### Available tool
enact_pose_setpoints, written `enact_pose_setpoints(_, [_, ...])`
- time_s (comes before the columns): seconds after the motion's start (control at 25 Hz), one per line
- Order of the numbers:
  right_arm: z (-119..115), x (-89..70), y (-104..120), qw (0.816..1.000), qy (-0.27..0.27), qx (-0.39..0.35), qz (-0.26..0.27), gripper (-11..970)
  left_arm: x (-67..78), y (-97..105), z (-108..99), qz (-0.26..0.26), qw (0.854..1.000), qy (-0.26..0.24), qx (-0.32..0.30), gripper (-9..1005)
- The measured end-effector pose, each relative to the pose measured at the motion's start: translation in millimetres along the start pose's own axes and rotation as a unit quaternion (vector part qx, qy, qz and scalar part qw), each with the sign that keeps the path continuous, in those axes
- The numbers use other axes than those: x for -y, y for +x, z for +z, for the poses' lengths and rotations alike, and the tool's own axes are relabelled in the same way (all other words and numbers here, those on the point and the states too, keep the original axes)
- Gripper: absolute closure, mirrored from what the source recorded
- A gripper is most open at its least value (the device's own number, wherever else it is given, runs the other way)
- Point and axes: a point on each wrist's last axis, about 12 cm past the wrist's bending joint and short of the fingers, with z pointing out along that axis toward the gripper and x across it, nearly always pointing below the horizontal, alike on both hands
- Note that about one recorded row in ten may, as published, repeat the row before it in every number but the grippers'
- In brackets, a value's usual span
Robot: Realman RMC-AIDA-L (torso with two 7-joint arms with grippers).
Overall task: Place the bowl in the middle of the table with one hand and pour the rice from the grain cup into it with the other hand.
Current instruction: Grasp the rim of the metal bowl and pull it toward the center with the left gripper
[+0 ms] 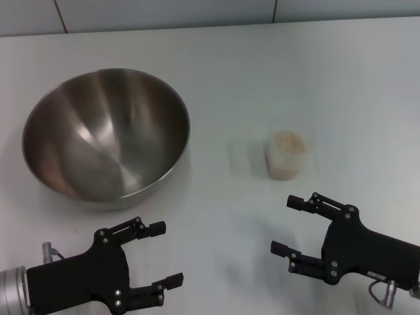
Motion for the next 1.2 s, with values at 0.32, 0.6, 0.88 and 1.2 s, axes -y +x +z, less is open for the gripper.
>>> enact_pose_setpoints(0.32, [0.0,0.0,0.0,1.000,0.000,0.000,0.000,162,-0.5,-0.4,0.2,0.001,1.000,0.000,0.000,189])
enact_pose_setpoints(0.6, [0.0,0.1,0.1,1.000,0.000,0.000,0.000,162,-0.1,-6.2,0.3,0.005,1.000,0.007,0.021,194])
enact_pose_setpoints(0.88, [0.0,0.1,0.2,1.000,0.000,-0.001,0.000,162,-27.3,-27.9,-21.0,-0.006,0.986,-0.121,0.113,199])
enact_pose_setpoints(1.2, [0.0,0.0,0.0,1.000,0.000,0.000,0.000,162,-52.2,-32.3,-37.2,0.000,0.959,-0.246,0.139,204])
